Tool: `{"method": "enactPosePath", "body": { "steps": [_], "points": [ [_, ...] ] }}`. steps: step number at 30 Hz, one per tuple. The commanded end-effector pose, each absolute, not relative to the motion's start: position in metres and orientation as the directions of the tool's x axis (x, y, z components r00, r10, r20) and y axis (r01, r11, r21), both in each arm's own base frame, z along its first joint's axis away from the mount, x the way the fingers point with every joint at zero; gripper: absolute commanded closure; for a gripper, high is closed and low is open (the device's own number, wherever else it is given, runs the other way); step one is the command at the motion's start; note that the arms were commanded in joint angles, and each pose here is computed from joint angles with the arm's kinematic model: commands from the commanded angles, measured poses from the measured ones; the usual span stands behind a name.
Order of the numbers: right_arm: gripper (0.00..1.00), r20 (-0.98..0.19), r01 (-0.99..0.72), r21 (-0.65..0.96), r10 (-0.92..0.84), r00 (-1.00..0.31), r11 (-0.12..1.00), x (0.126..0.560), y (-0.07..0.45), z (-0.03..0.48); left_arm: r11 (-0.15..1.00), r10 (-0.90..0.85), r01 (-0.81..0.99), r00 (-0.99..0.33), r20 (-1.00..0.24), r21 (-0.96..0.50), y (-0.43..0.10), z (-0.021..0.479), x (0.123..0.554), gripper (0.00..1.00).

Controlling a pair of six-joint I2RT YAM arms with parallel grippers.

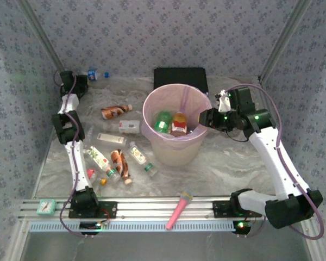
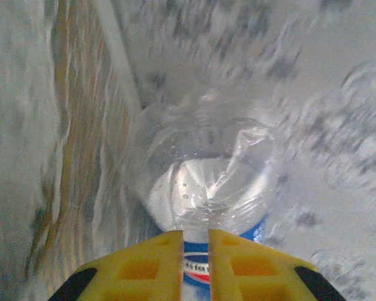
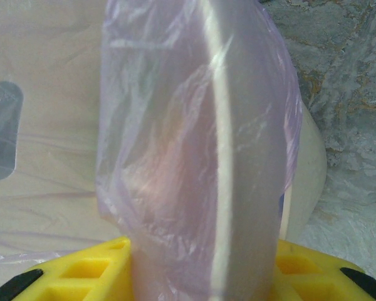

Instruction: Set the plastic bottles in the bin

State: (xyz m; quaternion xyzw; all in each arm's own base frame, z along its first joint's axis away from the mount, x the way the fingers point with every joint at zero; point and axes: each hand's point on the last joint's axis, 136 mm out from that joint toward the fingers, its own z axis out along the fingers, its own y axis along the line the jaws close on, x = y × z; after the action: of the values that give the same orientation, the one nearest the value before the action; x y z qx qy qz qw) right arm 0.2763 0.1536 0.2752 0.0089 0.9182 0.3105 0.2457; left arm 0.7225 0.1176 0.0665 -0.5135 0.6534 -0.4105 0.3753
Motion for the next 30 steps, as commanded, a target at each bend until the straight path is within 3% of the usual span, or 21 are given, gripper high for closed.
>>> {"method": "enactPosePath", "body": {
  "steps": [1,8,12,19,26,30],
  "points": [
    [0.57,-0.412,-0.112,0.548,0.15,-0.899,0.829,0.267,0.149,0.26,0.146,-0.965,-0.309,-0.253,-0.067,-0.94,0.086,0.088,0.715,0.83],
    [0.57,-0.424,-0.124,0.553,0.15,-0.893,0.824,0.268,0.15,0.265,0.161,-0.971,-0.28,-0.214,-0.102,-0.946,0.077,0.096,0.656,0.82],
    [0.57,-0.421,-0.121,0.552,0.15,-0.894,0.825,0.268,0.148,0.264,0.368,-0.923,-0.344,-0.25,-0.294,-0.864,0.086,0.107,0.652,0.6],
    [0.57,-0.42,-0.12,0.555,0.153,-0.895,0.823,0.268,0.149,0.262,0.325,-0.937,-0.372,-0.25,-0.243,-0.87,0.106,0.093,0.69,0.27],
    [0.57,-0.416,-0.11,0.547,0.156,-0.896,0.83,0.267,0.147,0.261,0.37,-0.917,-0.39,-0.301,-0.262,-0.844,0.096,0.082,0.723,0.11],
    [0.57,-0.415,-0.105,0.544,0.158,-0.896,0.832,0.264,0.145,0.261,0.433,-0.901,-0.467,-0.252,-0.353,-0.771,0.116,0.077,0.721,0.04]
  ]
}}
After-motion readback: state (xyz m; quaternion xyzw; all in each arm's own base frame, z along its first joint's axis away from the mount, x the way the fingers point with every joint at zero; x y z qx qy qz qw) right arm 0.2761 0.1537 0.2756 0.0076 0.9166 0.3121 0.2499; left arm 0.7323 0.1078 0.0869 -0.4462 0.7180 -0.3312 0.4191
